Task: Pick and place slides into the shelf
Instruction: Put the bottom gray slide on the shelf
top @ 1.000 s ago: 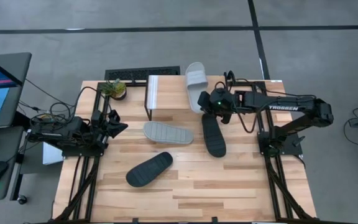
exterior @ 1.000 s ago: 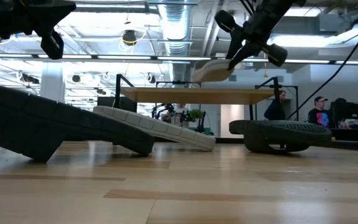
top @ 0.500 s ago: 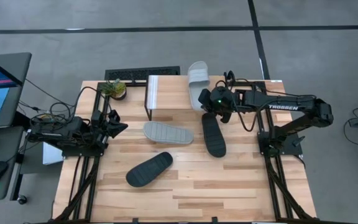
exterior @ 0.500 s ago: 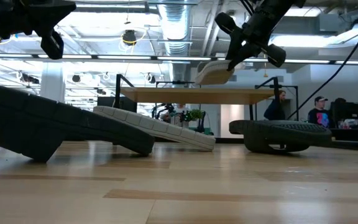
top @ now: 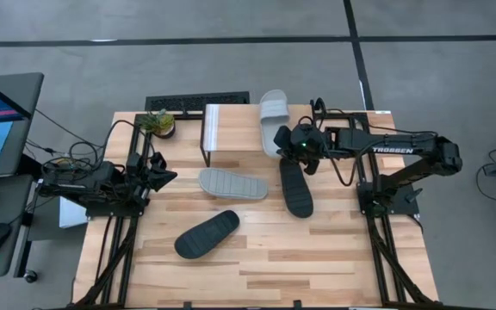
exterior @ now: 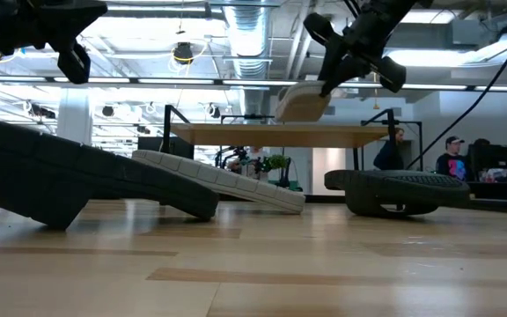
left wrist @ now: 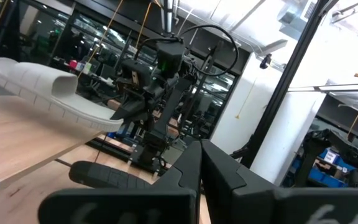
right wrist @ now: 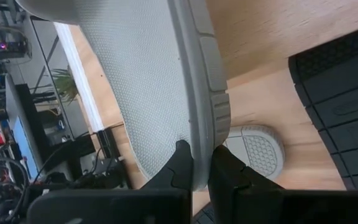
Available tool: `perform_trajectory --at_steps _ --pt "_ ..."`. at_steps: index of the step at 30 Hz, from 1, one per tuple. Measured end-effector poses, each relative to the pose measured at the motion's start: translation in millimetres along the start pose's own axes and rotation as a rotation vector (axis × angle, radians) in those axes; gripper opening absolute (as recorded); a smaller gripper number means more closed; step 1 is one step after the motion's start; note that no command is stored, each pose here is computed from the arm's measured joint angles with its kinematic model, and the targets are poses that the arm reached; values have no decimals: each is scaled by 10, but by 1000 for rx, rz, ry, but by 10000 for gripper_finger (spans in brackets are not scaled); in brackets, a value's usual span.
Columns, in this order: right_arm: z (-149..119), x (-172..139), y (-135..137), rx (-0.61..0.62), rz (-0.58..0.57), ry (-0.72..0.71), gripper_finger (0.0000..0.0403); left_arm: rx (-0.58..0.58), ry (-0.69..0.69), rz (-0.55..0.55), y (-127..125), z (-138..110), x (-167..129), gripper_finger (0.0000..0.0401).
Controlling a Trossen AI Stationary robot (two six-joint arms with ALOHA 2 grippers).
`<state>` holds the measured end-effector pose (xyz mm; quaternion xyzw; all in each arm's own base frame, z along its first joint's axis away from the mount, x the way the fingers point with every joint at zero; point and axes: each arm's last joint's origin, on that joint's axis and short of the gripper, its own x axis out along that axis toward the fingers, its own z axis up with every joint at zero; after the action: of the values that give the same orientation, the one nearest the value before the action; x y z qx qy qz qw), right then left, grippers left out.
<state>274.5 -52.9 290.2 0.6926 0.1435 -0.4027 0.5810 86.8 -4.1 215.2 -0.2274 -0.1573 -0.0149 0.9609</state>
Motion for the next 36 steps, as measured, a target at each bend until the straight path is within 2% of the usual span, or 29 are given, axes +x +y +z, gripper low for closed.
perform_trajectory --at_steps 12,24,32,36 --pt "32 330 77 -11 29 32 15 -3 -1 -1 -1 1 0 0" --pt "105 336 -3 -27 -63 16 15 -11 8 -19 -6 -2 0 0" --pt "110 335 -1 -24 -64 18 15 -11 9 -19 -6 -3 0 0" --pt "122 337 0 1 -65 25 36 -11 9 -19 -6 -3 0 0"
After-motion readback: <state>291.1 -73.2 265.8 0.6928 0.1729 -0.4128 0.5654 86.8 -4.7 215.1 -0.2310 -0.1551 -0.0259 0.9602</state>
